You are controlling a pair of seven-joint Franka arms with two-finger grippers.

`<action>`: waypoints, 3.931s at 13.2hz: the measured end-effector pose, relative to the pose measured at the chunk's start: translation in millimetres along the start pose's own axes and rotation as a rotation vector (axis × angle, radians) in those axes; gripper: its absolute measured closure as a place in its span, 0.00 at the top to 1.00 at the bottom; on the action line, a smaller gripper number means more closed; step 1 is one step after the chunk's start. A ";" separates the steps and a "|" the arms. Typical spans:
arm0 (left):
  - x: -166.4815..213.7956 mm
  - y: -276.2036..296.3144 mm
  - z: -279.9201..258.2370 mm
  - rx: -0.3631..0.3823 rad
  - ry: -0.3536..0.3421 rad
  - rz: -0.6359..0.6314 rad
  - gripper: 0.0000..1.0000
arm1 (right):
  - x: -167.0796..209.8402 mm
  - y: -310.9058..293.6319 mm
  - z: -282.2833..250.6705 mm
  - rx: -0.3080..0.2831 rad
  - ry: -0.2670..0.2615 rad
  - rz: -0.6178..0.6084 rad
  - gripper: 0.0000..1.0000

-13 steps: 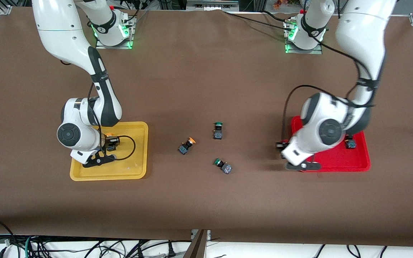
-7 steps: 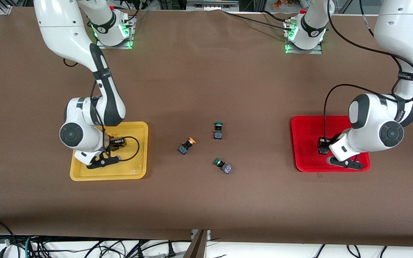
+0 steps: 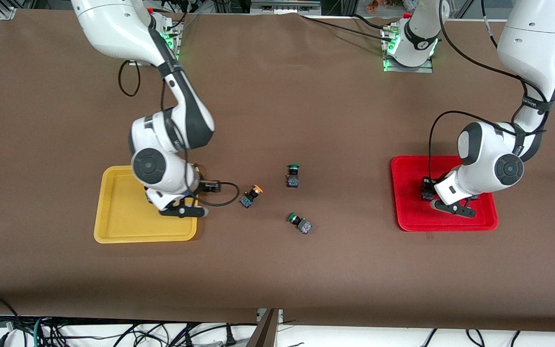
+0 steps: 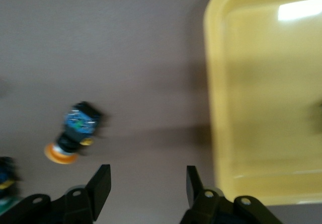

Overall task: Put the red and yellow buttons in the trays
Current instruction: 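Release buttons into the yellow and red trays with both grippers, then grasp the second yellow-capped button with the right gripper while left retracts, then lower the yellow button into the yellow tray and open the right gripper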

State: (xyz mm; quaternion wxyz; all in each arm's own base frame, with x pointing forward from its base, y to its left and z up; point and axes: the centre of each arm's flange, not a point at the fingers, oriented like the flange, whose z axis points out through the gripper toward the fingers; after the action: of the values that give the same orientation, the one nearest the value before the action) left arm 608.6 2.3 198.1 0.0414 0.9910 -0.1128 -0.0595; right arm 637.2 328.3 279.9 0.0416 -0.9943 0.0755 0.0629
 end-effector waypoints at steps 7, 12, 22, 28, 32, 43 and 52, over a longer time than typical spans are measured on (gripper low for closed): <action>38.2 9.8 -152.7 0.018 0.012 -0.041 1.00 | -9.0 -59.0 73.2 0.126 0.087 0.205 0.70; 41.7 28.7 -257.6 0.026 0.023 -0.107 1.00 | -13.8 -64.7 86.4 0.127 0.090 0.217 0.73; -33.3 44.9 -394.7 0.092 0.147 -0.136 1.00 | -9.8 -51.4 105.8 0.115 0.100 0.208 0.42; -57.4 88.1 -372.7 0.095 0.072 -0.220 1.00 | -9.5 -50.7 106.0 0.114 0.101 0.184 0.42; -74.9 88.1 -372.1 0.099 0.027 -0.238 1.00 | -9.5 -50.6 106.1 0.113 0.101 0.181 0.42; -74.1 78.4 -370.3 0.096 0.026 -0.254 1.00 | -9.5 -50.6 106.1 0.113 0.101 0.179 0.42; -72.7 75.9 -371.7 0.095 0.030 -0.258 1.00 | 21.7 27.2 41.0 -0.031 -0.022 -0.018 0.42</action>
State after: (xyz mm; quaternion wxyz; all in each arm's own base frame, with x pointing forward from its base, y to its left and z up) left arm 568.9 -29.3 581.0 -0.0122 0.9989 0.0134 -0.0442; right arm 649.4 302.1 234.5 0.0274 -0.9947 0.0649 0.0746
